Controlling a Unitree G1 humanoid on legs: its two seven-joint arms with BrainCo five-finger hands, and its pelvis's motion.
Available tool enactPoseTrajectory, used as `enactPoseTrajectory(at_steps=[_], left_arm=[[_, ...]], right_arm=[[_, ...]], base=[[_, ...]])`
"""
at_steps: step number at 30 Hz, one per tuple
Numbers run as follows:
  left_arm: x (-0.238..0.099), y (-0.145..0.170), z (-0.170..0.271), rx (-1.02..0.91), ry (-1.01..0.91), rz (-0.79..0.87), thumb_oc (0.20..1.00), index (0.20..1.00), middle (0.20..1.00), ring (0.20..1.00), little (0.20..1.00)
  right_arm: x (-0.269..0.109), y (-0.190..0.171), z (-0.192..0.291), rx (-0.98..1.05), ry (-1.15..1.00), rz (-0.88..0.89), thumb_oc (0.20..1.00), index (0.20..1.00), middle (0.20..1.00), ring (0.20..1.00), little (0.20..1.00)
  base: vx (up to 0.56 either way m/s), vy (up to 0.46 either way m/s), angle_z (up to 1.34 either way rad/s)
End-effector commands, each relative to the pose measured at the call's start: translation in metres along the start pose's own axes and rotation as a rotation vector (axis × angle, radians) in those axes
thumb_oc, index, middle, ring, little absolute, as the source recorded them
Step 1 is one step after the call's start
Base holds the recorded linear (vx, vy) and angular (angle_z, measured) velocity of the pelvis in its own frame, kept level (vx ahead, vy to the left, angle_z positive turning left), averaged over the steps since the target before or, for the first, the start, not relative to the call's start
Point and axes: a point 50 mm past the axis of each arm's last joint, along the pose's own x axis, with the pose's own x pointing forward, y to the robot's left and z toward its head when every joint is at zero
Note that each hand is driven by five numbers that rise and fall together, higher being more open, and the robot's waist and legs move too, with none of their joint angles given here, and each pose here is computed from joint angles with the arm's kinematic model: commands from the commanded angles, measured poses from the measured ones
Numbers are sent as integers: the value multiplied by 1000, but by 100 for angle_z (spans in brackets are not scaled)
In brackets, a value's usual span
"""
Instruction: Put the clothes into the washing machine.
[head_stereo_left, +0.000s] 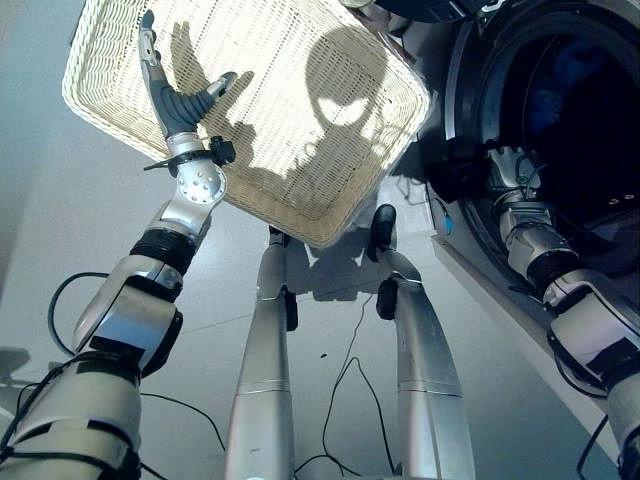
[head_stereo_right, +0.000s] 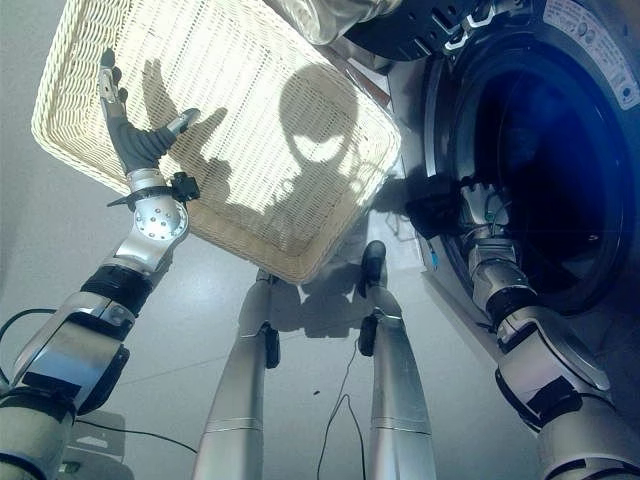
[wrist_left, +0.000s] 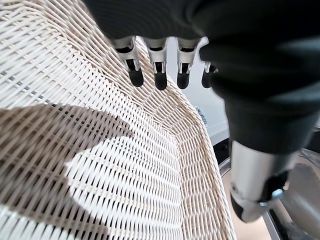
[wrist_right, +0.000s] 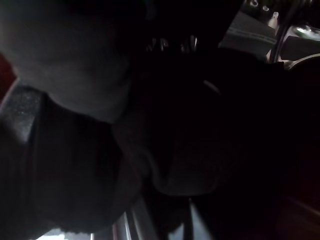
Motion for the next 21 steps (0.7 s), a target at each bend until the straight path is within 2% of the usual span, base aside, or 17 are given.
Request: enactPoseTrajectory(at_steps=[1,5,6,7,8,11,13,16,19,20,21], left_arm=[[8,-1,10,-54,-38,38,1000,1000,1000,1000,1000],[7,-2,10,-56,-38,38,1000,1000,1000,1000,1000],[6,-3,10,-55,-38,36,1000,1000,1000,1000,1000],[5,-2,9,-57,-37,37,1000,1000,1000,1000,1000],[4,-1,8,-57,-35,36,1000,1000,1000,1000,1000],[-4,3,1,-52,-36,28,1000,1000,1000,1000,1000],[-11,6,-2,-50,-37,29,1000,1000,1000,1000,1000],[-19,6,-5,-49,-32,36,1000,1000,1000,1000,1000],[-19,9,-6,-41,-29,38,1000,1000,1000,1000,1000],[-18,11,-6,-33,-28,35,1000,1000,1000,1000,1000],[-17,13,-7,-28,-27,35,1000,1000,1000,1000,1000]], right_arm=[[-4,4,-39,-119,85,24,200,200,200,200,200],[-5,5,-39,-45,111,21,200,200,200,200,200],[-6,5,-41,62,163,4,200,200,200,200,200],[-5,3,-47,322,303,-40,200,200,200,200,200],[-4,-1,-49,442,370,-78,200,200,200,200,200],[0,-15,-68,809,623,-254,200,200,200,200,200],[-1,-24,-86,985,780,-360,200,200,200,200,200],[-3,-39,-114,1189,978,-546,200,200,200,200,200],[-10,-61,-147,1397,1194,-828,200,200,200,200,200],[-15,-67,-161,1451,1261,-915,231,231,231,231,231],[-17,-69,-167,1465,1291,-946,225,225,225,225,225]], base=[[0,0,0],[0,0,0],[0,0,0],[0,0,0],[0,0,0],[0,0,0],[0,0,0],[6,22,0],[0,0,0],[0,0,0],[-22,-35,1]])
